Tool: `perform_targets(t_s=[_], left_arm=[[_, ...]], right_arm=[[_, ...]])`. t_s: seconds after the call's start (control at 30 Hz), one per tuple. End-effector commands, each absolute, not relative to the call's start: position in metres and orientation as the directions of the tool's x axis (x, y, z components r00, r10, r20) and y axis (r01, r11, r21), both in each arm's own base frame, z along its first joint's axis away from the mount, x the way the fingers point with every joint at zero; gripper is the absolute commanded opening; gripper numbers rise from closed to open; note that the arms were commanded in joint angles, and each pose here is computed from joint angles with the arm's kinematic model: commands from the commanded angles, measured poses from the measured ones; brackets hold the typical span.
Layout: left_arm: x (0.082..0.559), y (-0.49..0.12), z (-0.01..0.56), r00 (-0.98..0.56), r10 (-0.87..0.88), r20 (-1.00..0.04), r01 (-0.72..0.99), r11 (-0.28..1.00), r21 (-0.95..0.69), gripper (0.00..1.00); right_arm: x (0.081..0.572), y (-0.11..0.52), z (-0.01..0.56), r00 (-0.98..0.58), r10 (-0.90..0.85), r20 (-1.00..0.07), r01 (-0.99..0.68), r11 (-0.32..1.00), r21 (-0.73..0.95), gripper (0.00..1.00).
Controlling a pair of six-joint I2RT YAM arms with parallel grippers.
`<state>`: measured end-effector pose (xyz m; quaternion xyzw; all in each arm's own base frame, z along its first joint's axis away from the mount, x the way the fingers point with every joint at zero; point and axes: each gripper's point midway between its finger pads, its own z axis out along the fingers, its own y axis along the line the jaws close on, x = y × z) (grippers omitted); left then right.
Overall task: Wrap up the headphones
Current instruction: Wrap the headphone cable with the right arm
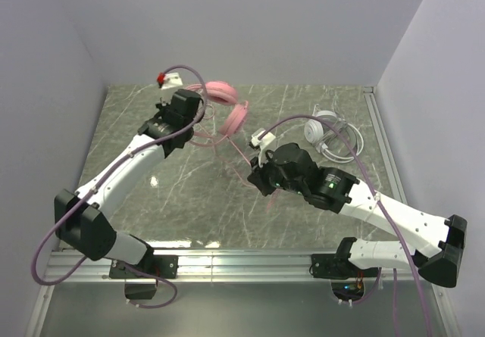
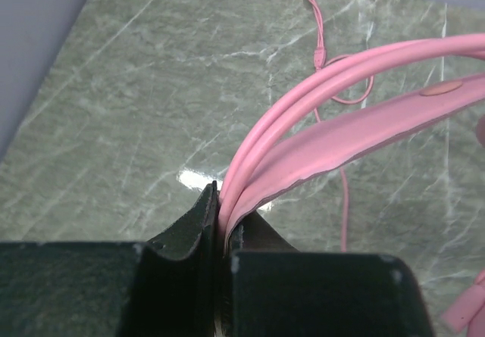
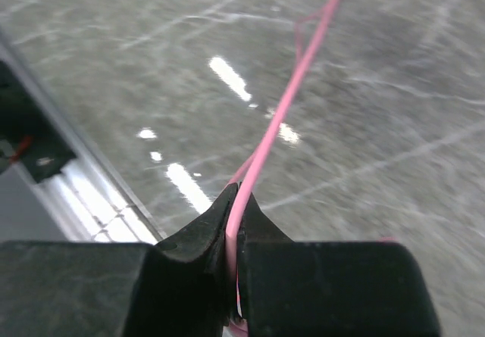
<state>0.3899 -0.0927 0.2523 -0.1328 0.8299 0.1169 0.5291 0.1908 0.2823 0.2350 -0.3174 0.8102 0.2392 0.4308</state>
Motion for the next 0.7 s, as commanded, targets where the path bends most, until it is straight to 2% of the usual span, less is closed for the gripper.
perform_targets(t_s=[0.0,0.17,0.33,0.47,0.67], left_arm=[[0.394,-0.049,0.309,-0.112,-0.385,-0.916,-0.53,0.803,-0.272,0.0],[0.4,-0.021,0.304,-0.074,-0.549,-0.833,-0.547,0.72,-0.426,0.0],[0.409,0.021,0.292,-0.032,-0.683,-0.73,-0.601,0.597,-0.532,0.01],[0.41,0.045,0.287,0.001,-0.719,-0.695,-0.623,0.543,-0.563,0.01],[0.397,0.083,0.299,0.109,-0.704,-0.701,-0.661,0.476,-0.58,0.0]], right_arm=[[0.156,0.313,0.265,-0.404,-0.229,-0.886,-0.839,0.478,0.259,0.08],[0.146,0.328,0.263,-0.415,-0.208,-0.886,-0.862,0.4,0.31,0.08],[0.156,0.329,0.245,-0.45,-0.223,-0.865,-0.831,0.459,0.314,0.09],[0.158,0.326,0.22,-0.488,-0.264,-0.832,-0.81,0.493,0.318,0.1],[0.15,0.314,0.19,-0.521,-0.287,-0.804,-0.791,0.517,0.328,0.09]])
